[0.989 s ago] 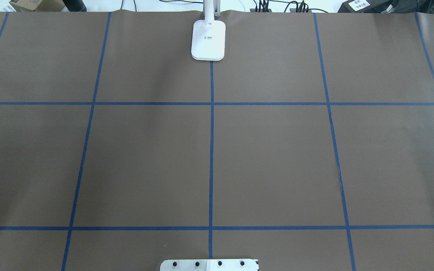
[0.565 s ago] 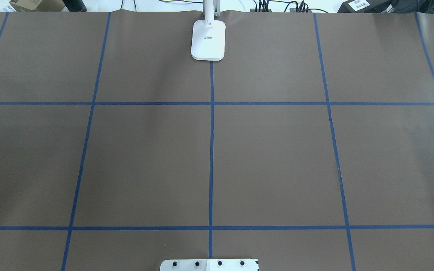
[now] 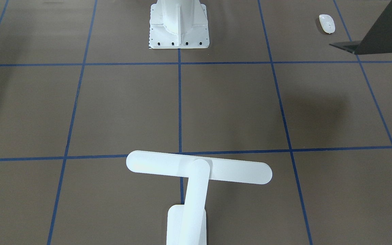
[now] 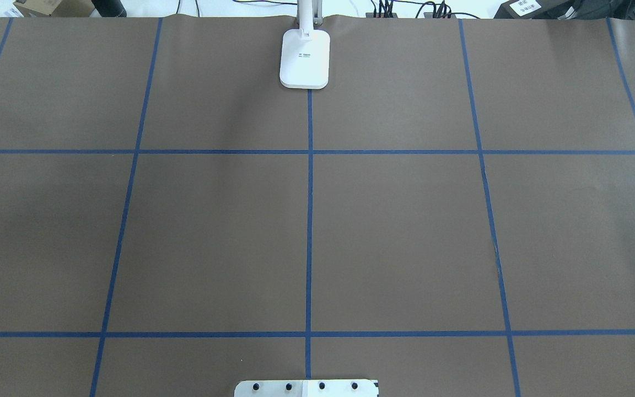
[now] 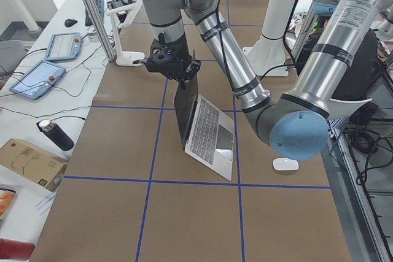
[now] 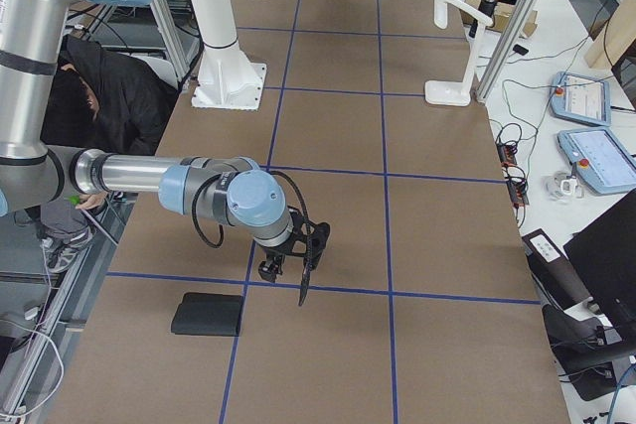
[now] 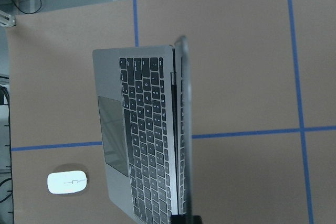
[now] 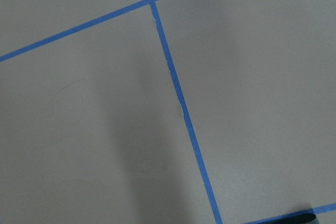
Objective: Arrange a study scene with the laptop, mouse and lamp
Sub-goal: 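Lower the open silver laptop onto the table with the left gripper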
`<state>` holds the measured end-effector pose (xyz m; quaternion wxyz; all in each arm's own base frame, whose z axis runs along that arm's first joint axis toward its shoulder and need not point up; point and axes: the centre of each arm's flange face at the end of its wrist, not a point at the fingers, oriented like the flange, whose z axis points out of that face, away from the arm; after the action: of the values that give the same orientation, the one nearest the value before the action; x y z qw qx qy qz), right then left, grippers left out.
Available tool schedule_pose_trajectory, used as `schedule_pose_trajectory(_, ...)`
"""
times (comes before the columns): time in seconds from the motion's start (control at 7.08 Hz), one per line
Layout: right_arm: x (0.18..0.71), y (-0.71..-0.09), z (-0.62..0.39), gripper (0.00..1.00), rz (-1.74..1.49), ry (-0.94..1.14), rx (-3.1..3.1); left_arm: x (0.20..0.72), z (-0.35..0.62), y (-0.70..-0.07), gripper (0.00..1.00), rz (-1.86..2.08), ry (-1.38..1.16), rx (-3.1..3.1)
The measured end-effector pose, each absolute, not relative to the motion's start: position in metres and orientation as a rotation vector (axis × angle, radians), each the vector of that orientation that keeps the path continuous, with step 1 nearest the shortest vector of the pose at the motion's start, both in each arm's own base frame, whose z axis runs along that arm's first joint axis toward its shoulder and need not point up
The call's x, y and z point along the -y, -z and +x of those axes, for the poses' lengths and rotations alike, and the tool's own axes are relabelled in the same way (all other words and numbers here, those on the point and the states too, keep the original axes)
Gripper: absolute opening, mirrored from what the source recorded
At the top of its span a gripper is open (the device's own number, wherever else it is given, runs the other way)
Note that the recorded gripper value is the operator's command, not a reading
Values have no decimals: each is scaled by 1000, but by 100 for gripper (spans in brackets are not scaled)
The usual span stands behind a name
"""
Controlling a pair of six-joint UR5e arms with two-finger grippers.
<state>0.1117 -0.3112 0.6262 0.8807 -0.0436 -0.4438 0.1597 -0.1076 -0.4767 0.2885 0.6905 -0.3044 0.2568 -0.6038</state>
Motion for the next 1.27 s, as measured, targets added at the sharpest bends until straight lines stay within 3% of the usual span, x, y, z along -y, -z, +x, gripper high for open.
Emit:
schedule_pose_trajectory(0.57, 311, -636, 115, 99, -108, -342, 885, 508, 40, -183, 0, -875, 1386, -604)
schedule_pose_trajectory(1.27, 311, -636, 115, 99, -112, -348, 886, 503, 209, -155, 0, -977, 1212, -513)
